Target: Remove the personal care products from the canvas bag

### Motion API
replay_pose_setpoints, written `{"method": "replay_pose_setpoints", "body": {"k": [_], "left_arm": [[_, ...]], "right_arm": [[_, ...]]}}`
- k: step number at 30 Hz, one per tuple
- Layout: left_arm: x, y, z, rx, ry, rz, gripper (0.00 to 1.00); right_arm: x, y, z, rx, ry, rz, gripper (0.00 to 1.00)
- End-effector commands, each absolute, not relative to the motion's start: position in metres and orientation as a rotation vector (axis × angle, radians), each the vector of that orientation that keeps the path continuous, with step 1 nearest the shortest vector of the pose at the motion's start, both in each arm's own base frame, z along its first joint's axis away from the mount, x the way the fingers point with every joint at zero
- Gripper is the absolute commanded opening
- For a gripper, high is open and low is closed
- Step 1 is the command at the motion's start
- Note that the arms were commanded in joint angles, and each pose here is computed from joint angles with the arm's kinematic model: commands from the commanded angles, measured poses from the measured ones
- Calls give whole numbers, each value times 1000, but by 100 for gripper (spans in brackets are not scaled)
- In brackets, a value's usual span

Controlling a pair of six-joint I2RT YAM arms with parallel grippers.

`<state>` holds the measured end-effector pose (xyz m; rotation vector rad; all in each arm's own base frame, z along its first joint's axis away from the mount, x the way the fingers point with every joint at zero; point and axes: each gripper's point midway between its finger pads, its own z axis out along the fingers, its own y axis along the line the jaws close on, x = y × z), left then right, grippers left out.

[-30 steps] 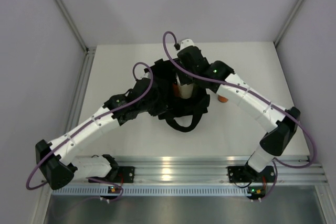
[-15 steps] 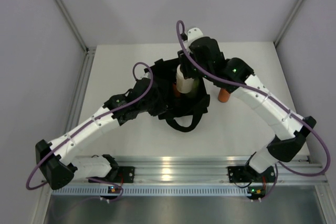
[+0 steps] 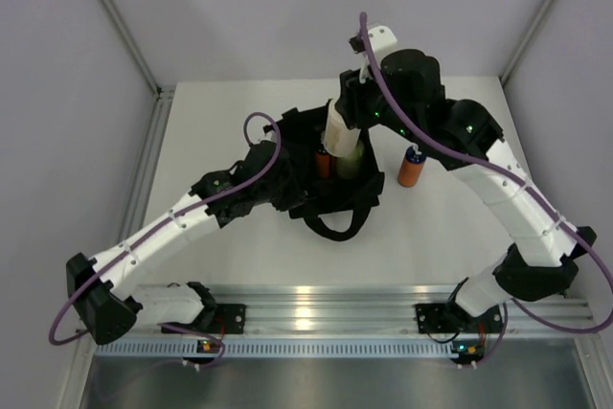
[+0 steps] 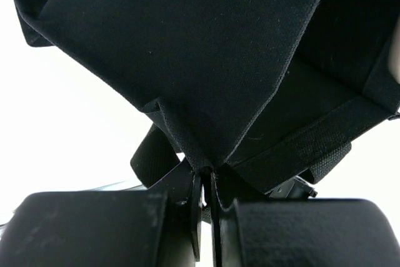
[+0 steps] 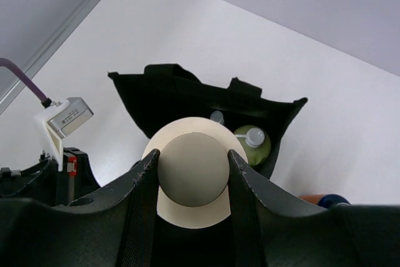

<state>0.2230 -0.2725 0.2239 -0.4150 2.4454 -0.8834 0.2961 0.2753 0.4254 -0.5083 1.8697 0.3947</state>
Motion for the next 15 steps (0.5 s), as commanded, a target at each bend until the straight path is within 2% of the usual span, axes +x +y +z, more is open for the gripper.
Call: {"method": "replay_pose_setpoints", "body": {"k": [1, 6, 15], "left_arm": [[219, -281, 230, -385, 2462, -927, 0], [219, -282, 231, -383, 2462, -926, 0], [219, -281, 238, -369, 2444, -940, 0]], "right_arm": [[283, 242, 516, -366, 1633, 443, 0], [292, 211, 525, -259, 1623, 361, 0], [340, 149, 515, -93, 1666, 236, 0]]}}
